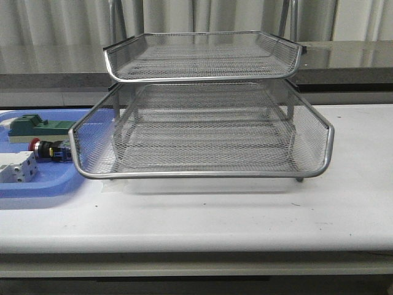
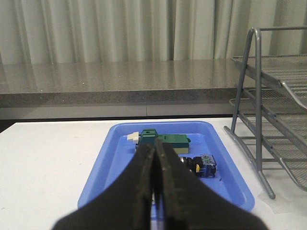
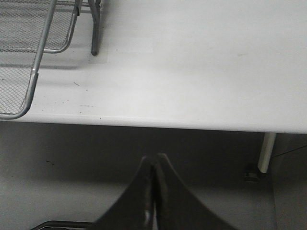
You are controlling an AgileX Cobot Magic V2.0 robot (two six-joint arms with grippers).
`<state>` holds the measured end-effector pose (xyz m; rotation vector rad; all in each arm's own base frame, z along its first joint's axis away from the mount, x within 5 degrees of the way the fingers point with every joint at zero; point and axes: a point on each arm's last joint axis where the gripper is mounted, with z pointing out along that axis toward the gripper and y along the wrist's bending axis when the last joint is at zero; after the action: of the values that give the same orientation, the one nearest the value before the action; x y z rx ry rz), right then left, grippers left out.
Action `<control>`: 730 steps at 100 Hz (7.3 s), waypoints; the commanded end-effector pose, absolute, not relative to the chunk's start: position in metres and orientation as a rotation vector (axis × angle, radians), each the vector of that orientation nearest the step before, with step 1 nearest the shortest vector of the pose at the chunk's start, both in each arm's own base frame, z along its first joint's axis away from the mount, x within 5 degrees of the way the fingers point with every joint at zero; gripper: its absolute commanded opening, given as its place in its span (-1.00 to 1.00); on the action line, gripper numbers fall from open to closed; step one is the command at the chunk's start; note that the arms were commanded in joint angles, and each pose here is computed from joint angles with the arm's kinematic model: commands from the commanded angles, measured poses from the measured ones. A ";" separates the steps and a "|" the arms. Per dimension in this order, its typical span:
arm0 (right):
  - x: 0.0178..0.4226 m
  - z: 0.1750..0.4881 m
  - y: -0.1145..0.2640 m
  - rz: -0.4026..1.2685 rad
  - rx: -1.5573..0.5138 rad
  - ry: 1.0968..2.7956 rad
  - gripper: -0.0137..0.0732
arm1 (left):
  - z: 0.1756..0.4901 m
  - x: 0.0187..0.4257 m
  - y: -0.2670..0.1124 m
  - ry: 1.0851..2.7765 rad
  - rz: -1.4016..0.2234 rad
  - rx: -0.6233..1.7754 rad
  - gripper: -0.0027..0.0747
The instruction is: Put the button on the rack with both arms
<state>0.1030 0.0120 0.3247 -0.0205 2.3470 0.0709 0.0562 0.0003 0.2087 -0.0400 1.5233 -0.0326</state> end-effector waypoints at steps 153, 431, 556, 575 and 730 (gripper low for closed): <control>0.105 0.337 0.011 0.064 -0.028 2.277 -0.84 | 0.332 0.318 -0.006 2.391 -0.004 0.255 -0.08; 0.104 0.337 0.011 0.062 -0.027 2.288 -0.84 | 0.200 0.472 -0.058 2.466 -0.103 1.361 0.69; 0.104 0.337 0.011 0.061 -0.027 2.289 -0.84 | 0.312 0.452 -0.051 2.413 -0.005 1.242 -0.86; 0.104 0.337 0.011 0.061 -0.027 2.289 -0.84 | 0.349 0.427 -0.049 2.359 0.027 1.215 -0.86; 0.104 0.337 0.011 0.061 -0.027 2.289 -0.84 | 0.316 0.299 -0.250 2.091 -0.452 1.677 -0.49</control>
<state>0.1015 0.0117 0.3232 -0.0166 2.3704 0.0671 0.3045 -0.2471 0.2872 1.7457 2.1749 -0.4291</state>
